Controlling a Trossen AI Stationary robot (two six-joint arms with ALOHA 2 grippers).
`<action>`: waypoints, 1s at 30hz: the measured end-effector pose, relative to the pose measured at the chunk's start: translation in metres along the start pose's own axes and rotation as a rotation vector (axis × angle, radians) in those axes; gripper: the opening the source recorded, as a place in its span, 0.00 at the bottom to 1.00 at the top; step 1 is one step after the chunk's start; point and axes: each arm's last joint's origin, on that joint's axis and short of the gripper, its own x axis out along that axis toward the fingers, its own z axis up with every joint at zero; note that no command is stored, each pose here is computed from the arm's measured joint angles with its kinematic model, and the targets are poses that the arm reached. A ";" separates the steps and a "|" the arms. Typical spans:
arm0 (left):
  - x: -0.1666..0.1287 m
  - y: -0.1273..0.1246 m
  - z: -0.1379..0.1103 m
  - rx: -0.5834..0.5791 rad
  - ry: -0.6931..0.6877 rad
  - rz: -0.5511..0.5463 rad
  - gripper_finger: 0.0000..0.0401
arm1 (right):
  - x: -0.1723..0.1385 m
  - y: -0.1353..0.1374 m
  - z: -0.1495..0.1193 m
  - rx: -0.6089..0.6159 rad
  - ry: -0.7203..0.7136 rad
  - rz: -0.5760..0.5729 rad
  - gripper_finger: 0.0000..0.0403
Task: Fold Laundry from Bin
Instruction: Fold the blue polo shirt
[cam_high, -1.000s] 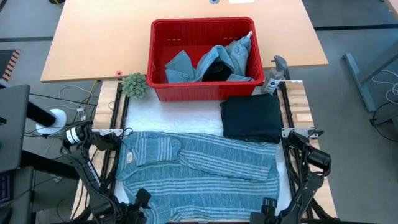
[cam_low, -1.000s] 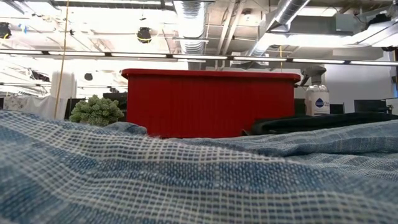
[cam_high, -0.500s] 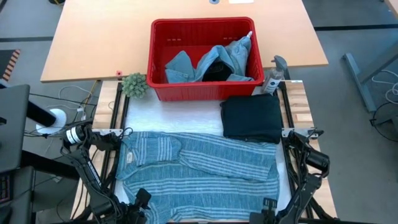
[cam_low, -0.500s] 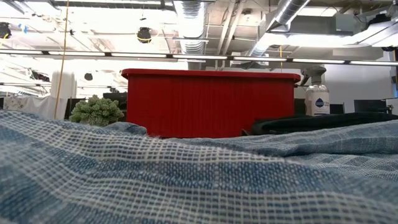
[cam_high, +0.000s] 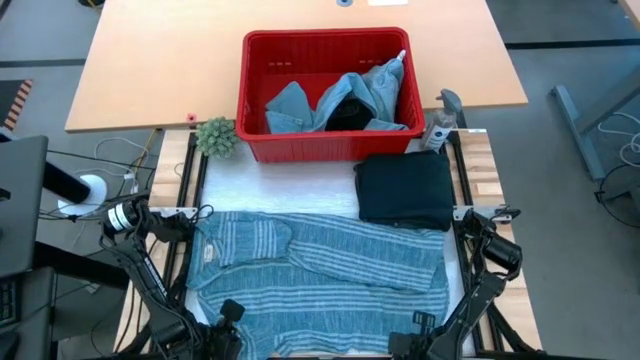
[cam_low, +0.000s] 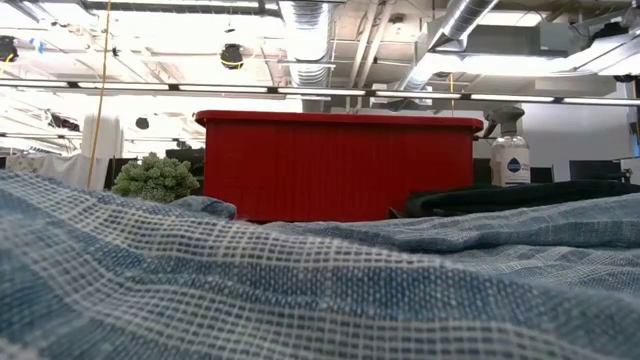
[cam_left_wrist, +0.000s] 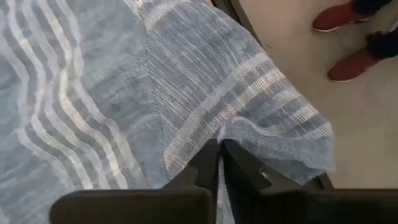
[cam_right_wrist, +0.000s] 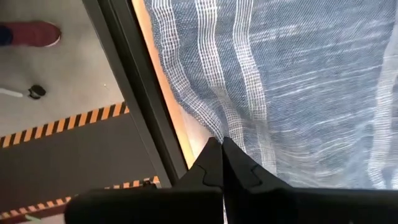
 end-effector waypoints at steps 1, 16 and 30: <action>0.000 0.000 0.000 -0.007 0.003 -0.004 0.02 | -0.002 0.000 0.001 -0.012 0.001 0.001 0.04; -0.023 0.013 0.002 -0.129 0.067 0.047 0.00 | -0.046 -0.002 0.005 -0.133 0.048 0.015 0.04; -0.074 0.068 0.002 -0.318 0.009 0.276 0.00 | -0.090 -0.054 0.022 -0.010 0.105 -0.147 0.04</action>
